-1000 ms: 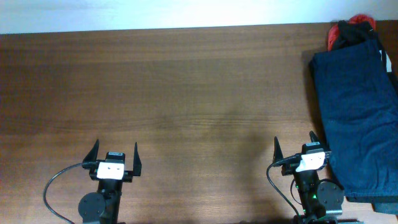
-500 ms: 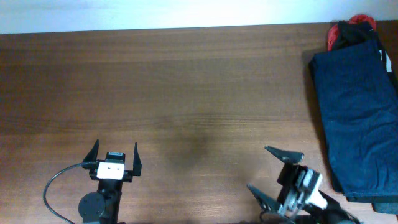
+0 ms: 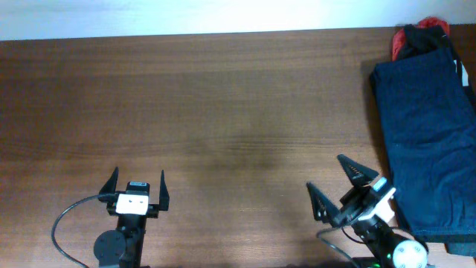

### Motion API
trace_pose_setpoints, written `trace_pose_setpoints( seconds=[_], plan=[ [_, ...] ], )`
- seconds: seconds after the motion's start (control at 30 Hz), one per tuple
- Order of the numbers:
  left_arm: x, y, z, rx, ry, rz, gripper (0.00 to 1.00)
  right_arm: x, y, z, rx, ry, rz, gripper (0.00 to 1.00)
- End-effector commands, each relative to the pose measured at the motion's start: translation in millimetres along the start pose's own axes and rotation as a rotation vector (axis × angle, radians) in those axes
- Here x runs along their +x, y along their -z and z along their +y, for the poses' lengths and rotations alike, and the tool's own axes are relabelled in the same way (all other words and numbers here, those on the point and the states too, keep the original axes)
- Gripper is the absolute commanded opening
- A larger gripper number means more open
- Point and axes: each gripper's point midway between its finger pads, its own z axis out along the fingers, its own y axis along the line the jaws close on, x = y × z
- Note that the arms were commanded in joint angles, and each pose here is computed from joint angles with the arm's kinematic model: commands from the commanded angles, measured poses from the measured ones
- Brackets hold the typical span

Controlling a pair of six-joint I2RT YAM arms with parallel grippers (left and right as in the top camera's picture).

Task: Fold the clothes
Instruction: 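Reach the right gripper to the navy shorts stack and grasp the top pair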

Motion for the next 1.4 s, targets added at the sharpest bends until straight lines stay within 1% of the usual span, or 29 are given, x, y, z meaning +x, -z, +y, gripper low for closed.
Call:
trace_pose_setpoints(
  seconds=[0.0,0.07,0.13,0.23,0.3,0.4,0.43,0.5,0.53,0.6,0.67,0.8,0.83,0.9,0.97,1.1,1.17,1.23,1.3,1.37],
  plan=[
    [3,0,1,-0.010,-0.012,0.006,0.99,-47,3,-38,0.288,0.150,-0.011,0.99],
    [3,0,1,-0.010,-0.012,0.006,0.99,-58,2,-63,0.442,0.115,0.049,0.99],
    [3,0,1,-0.010,-0.012,0.006,0.99,-68,-10,-77,0.491,0.121,0.098,0.99],
    [3,0,1,-0.010,-0.012,0.006,0.99,-76,-38,-110,0.583,0.114,0.203,0.99],
    [3,0,1,-0.010,-0.012,0.006,0.99,-67,-58,-136,0.629,0.118,0.337,0.99],
    [3,0,1,-0.010,-0.012,0.006,0.99,-45,-89,-168,0.642,0.114,0.567,0.99],
    [3,0,1,-0.010,-0.012,0.006,0.99,-29,-99,-181,0.648,0.062,0.696,0.99],
    [3,0,1,-0.010,-0.012,0.006,0.99,-10,-103,-193,0.667,0.013,0.835,0.99],
    [3,0,1,-0.010,-0.012,0.006,0.99,-3,-106,-203,0.689,0.012,0.875,0.99],
    [3,0,1,-0.010,-0.012,0.006,0.99,6,-106,-228,0.781,0.042,0.917,0.99],
    [3,0,1,-0.010,-0.012,0.006,0.99,8,-92,-265,0.979,0.139,0.960,0.99],
    [3,0,1,-0.010,-0.012,0.006,0.99,26,-74,-313,1.168,0.339,1.160,0.99],
    [3,0,1,-0.010,-0.012,0.006,0.99,34,-70,-325,1.217,0.364,1.201,0.99],
    [3,0,1,-0.010,-0.012,0.006,0.99,60,-63,-341,1.248,0.376,1.274,0.99],
    [3,0,1,-0.010,-0.012,0.006,0.99,87,-46,-359,1.286,0.380,1.354,0.99],
    [3,0,1,-0.010,-0.012,0.006,0.99,128,-9,-390,1.311,0.329,1.467,0.99],
    [3,0,1,-0.010,-0.012,0.006,0.99,144,-2,-397,1.272,0.259,1.471,0.99],
    [3,0,1,-0.010,-0.012,0.006,0.99,157,-4,-398,1.194,0.156,1.443,1.00],
    [3,0,1,-0.010,-0.012,0.006,0.99,159,-7,-401,1.176,0.134,1.421,0.98],
    [3,0,1,-0.010,-0.012,0.006,0.99,164,-12,-399,1.137,0.099,1.402,0.88]
  ],
)
